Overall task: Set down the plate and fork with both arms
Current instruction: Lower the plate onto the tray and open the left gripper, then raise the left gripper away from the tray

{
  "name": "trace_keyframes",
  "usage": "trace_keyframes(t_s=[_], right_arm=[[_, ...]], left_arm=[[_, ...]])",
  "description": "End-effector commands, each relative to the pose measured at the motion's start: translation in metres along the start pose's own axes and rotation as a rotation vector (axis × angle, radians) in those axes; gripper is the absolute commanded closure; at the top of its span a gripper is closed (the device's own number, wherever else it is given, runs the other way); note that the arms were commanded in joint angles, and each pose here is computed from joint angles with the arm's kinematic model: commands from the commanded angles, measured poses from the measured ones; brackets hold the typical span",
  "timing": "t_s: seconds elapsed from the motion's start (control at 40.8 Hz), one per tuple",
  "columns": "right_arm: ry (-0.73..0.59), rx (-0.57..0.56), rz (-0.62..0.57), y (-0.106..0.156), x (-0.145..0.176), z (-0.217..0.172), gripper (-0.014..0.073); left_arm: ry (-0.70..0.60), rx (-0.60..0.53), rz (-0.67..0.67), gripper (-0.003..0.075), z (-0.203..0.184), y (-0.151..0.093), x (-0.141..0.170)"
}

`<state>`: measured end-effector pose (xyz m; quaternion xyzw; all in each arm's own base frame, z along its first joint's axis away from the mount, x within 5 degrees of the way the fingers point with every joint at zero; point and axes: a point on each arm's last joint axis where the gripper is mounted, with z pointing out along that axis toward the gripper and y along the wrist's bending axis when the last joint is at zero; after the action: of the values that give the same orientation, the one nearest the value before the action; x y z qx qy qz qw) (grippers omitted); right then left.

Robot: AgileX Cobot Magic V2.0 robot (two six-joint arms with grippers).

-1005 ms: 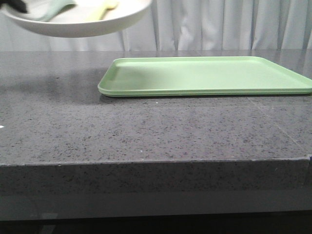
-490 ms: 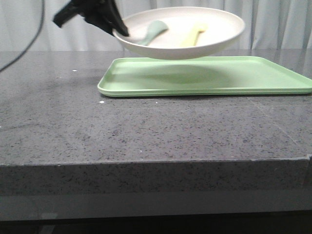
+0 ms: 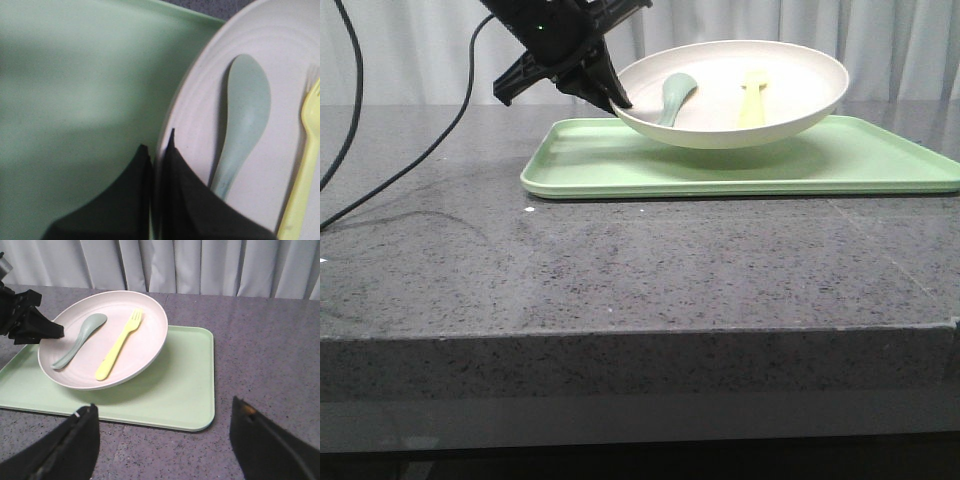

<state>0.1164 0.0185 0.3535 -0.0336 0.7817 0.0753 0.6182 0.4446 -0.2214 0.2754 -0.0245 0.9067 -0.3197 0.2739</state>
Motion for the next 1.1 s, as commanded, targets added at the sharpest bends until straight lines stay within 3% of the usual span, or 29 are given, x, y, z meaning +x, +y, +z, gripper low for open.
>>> trace_keyframes(t_s=[0.0, 0.172, 0.417, 0.735, 0.931, 1.078], right_arm=[[-0.116, 0.0, -0.016, 0.001, -0.019, -0.004, 0.0029], [-0.116, 0.0, -0.016, 0.001, -0.019, -0.004, 0.0029], [-0.117, 0.0, -0.016, 0.001, -0.019, -0.004, 0.0029], [-0.124, 0.0, -0.016, 0.001, -0.02, -0.004, 0.0029], [-0.124, 0.0, -0.016, 0.001, -0.02, -0.004, 0.0029], [-0.124, 0.0, -0.016, 0.001, -0.02, -0.004, 0.0029]], left_arm=[[-0.121, 0.105, -0.022, 0.0737, -0.027, -0.033, -0.013], [-0.093, 0.094, -0.022, 0.0724, -0.022, -0.032, -0.009], [-0.069, 0.038, -0.001, 0.0631, -0.021, -0.028, -0.006], [-0.063, 0.007, 0.009, 0.0619, -0.02, -0.027, -0.004], [-0.044, 0.009, 0.026, 0.0475, -0.031, -0.032, -0.004], [-0.111, -0.025, 0.116, 0.0467, -0.059, -0.041, -0.011]])
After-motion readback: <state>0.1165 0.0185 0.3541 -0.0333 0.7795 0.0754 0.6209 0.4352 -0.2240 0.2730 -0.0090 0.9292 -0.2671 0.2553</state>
